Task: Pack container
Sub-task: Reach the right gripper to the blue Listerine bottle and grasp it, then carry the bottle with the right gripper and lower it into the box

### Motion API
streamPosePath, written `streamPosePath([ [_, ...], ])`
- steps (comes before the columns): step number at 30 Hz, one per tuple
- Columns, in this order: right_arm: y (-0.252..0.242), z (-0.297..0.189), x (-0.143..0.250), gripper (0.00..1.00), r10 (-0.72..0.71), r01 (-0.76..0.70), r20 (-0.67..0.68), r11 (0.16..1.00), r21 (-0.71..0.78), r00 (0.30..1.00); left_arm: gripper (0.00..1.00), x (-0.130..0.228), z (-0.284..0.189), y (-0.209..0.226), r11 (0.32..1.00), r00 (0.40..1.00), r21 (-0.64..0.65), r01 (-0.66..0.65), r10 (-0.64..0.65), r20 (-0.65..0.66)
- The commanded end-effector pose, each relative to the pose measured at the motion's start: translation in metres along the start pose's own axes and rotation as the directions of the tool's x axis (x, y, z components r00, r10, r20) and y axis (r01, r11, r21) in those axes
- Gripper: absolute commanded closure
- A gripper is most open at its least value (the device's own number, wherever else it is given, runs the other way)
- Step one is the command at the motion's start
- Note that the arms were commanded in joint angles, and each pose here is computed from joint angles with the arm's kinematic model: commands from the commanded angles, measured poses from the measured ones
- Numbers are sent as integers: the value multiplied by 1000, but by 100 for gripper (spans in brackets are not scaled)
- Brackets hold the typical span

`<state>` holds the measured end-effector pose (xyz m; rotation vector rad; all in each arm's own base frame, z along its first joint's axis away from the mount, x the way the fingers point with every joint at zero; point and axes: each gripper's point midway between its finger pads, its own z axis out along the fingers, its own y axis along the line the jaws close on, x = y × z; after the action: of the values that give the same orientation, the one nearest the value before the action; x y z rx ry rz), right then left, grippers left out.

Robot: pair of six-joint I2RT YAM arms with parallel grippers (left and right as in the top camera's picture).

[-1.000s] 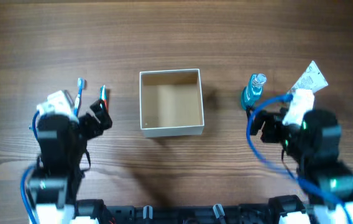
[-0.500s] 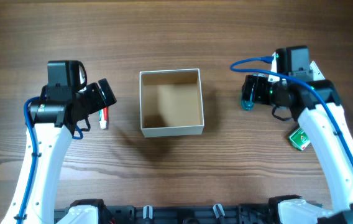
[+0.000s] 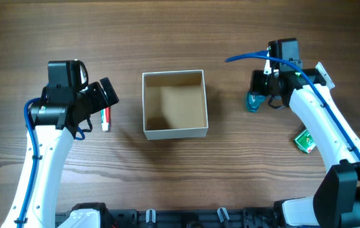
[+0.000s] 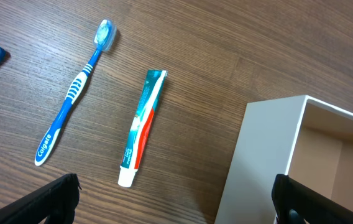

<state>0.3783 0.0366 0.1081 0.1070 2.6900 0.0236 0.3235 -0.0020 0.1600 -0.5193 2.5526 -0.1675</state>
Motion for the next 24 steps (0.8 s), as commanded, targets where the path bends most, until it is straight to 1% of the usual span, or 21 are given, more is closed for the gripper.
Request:
streamPosePath([
  [1, 0, -3, -9, 63, 5, -5, 22, 1000, -3, 1000, 0, -6, -4, -4, 1000, 1000, 23, -12, 12, 14],
  [2, 0, -3, -9, 65, 5, -5, 22, 1000, -3, 1000, 0, -7, -4, -4, 1000, 1000, 23, -12, 12, 14],
  [3, -1, -3, -9, 72, 4, -4, 21, 1000, -3, 1000, 0, -6, -4, -4, 1000, 1000, 23, -12, 12, 14],
  [4, -1, -3, -9, 73, 4, -4, 20, 1000, -3, 1000, 0, -6, -4, -4, 1000, 1000, 22, -12, 12, 14],
  [5, 0, -3, -9, 79, 4, -4, 18, 1000, -6, 1000, 0, -6, -4, -4, 1000, 1000, 22, -12, 12, 14],
  [6, 3, -5, -9, 83, 4, -3, 18, 1000, -22, 1000, 0, -6, -4, -4, 1000, 1000, 23, -12, 12, 14],
  [8, 12, -21, -14, 95, 3, -1, 32, 997, -77, 999, 0, -7, -4, -4, 1000, 1000, 23, -12, 12, 14],
  [10, 21, -54, -26, 96, 4, 4, 61, 991, -131, 998, 0, -6, -4, -4, 1000, 1000, 22, -12, 12, 14],
  [12, 29, -91, -38, 96, -19, 34, 97, 988, -149, 995, 0, -7, -4, -4, 1000, 1000, 19, -13, 12, 15],
  [14, 43, -126, -47, 96, -75, 100, 149, 981, -165, 986, 0, -7, -4, -4, 1000, 1000, 19, -13, 12, 15],
  [17, 86, -178, -52, 96, -178, 228, 234, 952, -205, 956, 0, -7, -4, -4, 1000, 1000, 19, -13, 12, 15],
  [19, 118, -196, -50, 96, -234, 302, 286, 927, -224, 929, 0, -6, -4, -4, 1000, 1000, 18, -12, 12, 15],
  [21, 154, -205, -41, 96, -257, 344, 322, 904, -253, 911, 0, -7, -4, -4, 1000, 1000, 18, -13, 12, 15],
  [24, 199, -198, -28, 96, -271, 364, 323, 890, -276, 907, 0, -7, -4, -3, 1000, 1000, 14, -12, 12, 15],
])
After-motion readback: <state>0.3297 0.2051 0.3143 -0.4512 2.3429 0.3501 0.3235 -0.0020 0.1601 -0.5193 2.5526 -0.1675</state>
